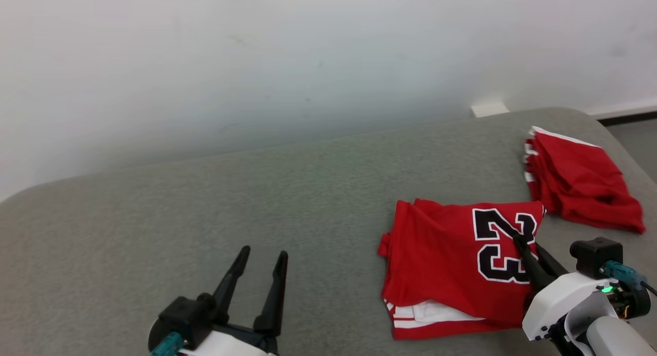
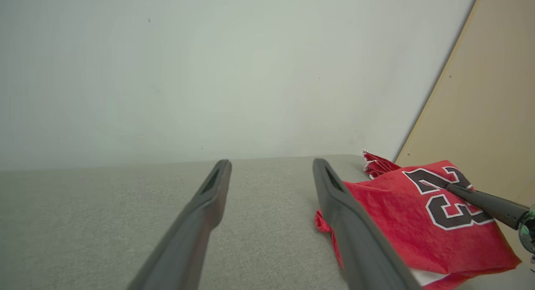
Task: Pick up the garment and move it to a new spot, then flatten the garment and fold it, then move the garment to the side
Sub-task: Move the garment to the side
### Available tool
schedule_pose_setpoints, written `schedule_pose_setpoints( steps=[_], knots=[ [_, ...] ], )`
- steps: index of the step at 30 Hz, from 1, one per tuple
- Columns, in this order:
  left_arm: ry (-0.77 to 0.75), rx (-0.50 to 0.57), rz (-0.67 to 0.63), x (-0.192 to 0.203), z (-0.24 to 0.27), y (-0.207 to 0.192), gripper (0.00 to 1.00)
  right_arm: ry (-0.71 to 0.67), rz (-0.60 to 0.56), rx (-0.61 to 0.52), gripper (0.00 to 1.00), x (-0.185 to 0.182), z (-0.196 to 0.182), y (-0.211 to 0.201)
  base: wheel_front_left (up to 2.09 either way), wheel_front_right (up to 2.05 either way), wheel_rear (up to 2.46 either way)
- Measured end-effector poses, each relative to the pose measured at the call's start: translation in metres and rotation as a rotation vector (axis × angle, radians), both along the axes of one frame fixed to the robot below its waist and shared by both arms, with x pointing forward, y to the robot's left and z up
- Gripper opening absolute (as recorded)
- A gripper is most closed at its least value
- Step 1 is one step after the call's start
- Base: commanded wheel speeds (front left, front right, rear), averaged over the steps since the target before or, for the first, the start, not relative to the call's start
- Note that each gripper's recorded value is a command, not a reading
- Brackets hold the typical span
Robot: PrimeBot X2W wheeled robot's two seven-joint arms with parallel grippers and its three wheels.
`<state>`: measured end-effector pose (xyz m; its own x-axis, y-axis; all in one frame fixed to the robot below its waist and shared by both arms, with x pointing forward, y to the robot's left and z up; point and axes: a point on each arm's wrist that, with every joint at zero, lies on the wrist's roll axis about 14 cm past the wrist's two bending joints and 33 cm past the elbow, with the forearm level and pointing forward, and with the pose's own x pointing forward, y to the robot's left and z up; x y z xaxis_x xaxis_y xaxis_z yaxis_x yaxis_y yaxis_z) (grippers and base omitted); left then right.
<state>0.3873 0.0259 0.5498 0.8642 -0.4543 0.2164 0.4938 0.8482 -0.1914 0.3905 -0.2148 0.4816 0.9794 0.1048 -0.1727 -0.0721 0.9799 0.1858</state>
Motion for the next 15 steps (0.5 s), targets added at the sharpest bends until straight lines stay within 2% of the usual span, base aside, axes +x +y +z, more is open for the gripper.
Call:
schedule_pose_setpoints(
  steps=[8,15],
  knots=[
    [0.009,0.006,-0.188,-0.008,-0.004,-0.063,1.0,-0.009,-0.131,0.02,0.0,-0.029,0.001,-0.041,0.0,0.0,0.0],
    [0.035,0.007,-0.238,-0.008,-0.013,-0.078,1.0,-0.007,-0.17,0.034,0.0,-0.03,0.0,-0.051,0.0,0.0,0.0]
  ],
)
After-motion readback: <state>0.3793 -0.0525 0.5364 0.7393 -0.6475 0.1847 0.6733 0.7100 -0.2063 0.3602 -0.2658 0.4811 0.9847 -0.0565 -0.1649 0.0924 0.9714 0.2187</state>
